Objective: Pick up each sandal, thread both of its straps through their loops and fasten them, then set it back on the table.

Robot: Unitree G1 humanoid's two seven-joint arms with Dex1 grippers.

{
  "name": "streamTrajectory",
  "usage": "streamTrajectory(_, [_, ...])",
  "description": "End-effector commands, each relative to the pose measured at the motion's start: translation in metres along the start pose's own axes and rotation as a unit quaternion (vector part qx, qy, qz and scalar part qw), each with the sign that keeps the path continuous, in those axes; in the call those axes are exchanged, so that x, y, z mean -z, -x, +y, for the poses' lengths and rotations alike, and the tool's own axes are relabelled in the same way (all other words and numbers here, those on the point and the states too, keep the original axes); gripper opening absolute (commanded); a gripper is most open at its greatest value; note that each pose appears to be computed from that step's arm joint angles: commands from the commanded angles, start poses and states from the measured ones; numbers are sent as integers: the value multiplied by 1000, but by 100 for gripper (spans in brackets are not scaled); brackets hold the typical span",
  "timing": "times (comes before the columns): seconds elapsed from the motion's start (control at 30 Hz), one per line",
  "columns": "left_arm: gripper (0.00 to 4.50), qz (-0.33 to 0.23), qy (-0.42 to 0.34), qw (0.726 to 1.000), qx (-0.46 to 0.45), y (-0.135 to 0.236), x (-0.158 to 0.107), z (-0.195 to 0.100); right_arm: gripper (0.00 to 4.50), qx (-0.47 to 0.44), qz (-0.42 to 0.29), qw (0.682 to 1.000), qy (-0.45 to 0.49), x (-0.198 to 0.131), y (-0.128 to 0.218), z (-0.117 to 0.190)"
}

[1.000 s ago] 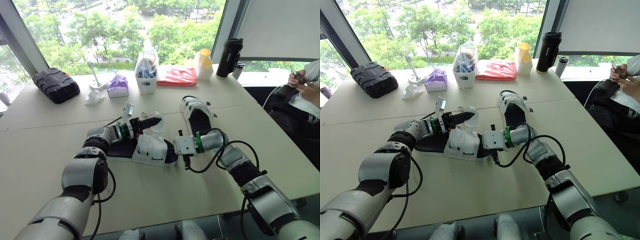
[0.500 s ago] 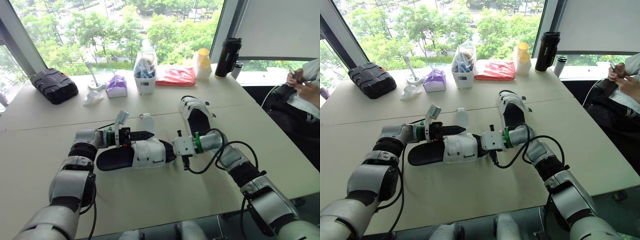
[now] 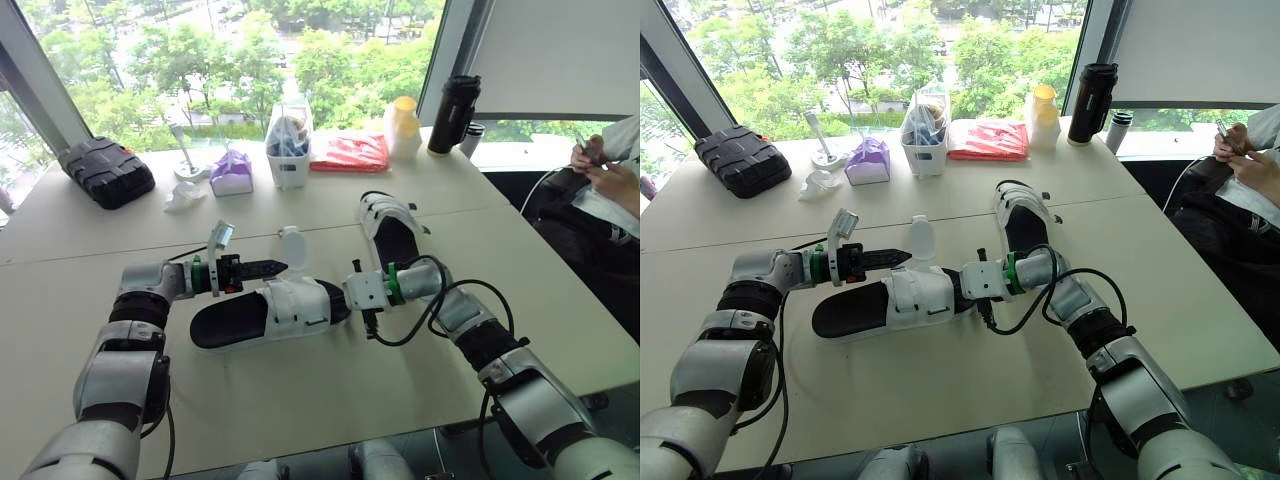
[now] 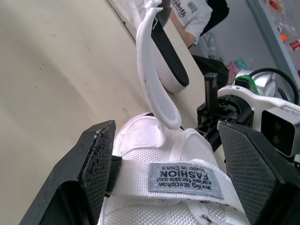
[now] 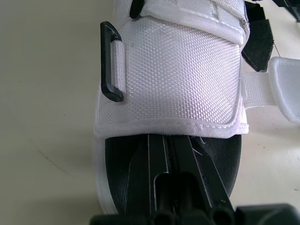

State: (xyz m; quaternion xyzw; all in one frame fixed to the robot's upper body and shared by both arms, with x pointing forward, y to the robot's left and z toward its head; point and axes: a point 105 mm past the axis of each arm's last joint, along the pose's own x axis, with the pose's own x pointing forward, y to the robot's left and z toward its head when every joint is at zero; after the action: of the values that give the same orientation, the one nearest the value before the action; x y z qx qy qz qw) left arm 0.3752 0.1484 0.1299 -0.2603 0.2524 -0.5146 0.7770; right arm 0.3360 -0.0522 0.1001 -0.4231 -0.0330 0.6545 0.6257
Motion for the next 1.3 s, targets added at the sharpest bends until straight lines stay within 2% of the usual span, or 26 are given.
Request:
streamTrajectory(0.03, [358, -2, -35, 999, 2, -7, -17, -6, 0, -28, 23, 999, -12, 11, -6, 12])
streamTrajectory(0.33, [358, 1, -55, 998, -20, -40, -18, 0, 0, -25, 24, 999, -11, 11, -6, 12])
streamTrajectory(0.63, [358, -83, -4, 996, -17, -67, -36, -6, 0, -24, 28, 999, -9, 12, -7, 13])
streamTrajectory(0.87, [358, -140, 29, 990, -12, -69, -54, -11, 0, -22, 30, 999, -10, 13, -6, 13])
streamTrajectory(1.3, [358, -186, 36, 982, -13, -60, -72, -14, 0, -24, 31, 999, -8, 14, -7, 15])
